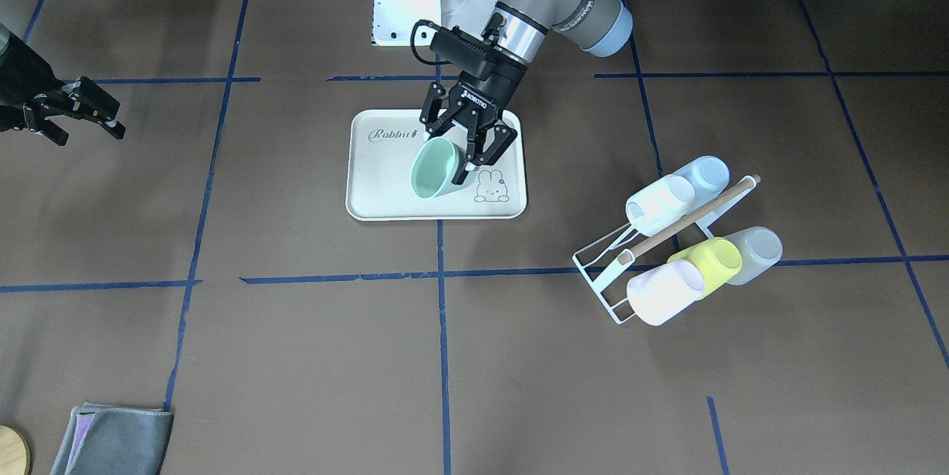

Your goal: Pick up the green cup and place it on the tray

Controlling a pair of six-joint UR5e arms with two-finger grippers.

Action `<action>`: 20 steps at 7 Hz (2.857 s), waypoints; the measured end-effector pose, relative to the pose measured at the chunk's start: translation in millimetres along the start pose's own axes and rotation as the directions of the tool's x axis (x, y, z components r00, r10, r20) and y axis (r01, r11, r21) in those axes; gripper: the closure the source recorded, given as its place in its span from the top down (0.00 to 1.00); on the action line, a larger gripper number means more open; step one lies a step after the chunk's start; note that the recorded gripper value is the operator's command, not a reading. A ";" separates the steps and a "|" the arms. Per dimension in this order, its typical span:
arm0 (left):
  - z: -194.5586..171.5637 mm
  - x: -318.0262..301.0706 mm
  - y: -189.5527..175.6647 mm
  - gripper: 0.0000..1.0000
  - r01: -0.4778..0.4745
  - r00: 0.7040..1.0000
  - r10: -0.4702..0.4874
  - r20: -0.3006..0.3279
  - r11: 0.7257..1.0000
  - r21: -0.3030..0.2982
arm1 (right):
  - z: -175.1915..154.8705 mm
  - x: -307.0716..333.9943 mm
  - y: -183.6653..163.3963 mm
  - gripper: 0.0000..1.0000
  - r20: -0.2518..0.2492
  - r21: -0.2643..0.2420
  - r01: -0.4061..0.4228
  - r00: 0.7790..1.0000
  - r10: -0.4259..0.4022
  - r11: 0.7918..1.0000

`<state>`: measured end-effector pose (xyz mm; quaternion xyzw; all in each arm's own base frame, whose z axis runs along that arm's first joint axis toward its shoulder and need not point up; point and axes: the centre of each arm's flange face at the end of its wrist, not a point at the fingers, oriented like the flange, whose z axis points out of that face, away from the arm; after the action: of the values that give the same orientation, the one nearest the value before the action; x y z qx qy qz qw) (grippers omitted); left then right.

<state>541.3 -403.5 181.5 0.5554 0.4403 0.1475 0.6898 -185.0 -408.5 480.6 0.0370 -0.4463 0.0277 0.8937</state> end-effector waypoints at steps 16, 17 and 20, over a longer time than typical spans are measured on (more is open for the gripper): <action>10.9 52.8 134.4 0.81 0.100 0.995 -0.090 -0.052 0.966 0.237 | 0.5 0.2 -2.9 1.00 -0.002 0.004 -0.004 1.000 0.004 1.000; 10.9 52.9 134.7 0.82 0.099 0.995 -0.089 -0.052 0.967 0.236 | 0.4 0.9 -2.7 1.00 -0.002 0.003 -0.005 1.000 0.005 1.000; 10.9 52.6 135.6 0.90 0.098 0.995 -0.088 -0.052 0.967 0.235 | 0.2 1.9 -2.6 1.00 -0.003 0.003 -0.007 1.000 0.007 1.000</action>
<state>618.4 -327.9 279.6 0.6093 0.4944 0.0727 0.6156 -183.8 -411.0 482.2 0.0369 -0.4450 0.0316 0.8942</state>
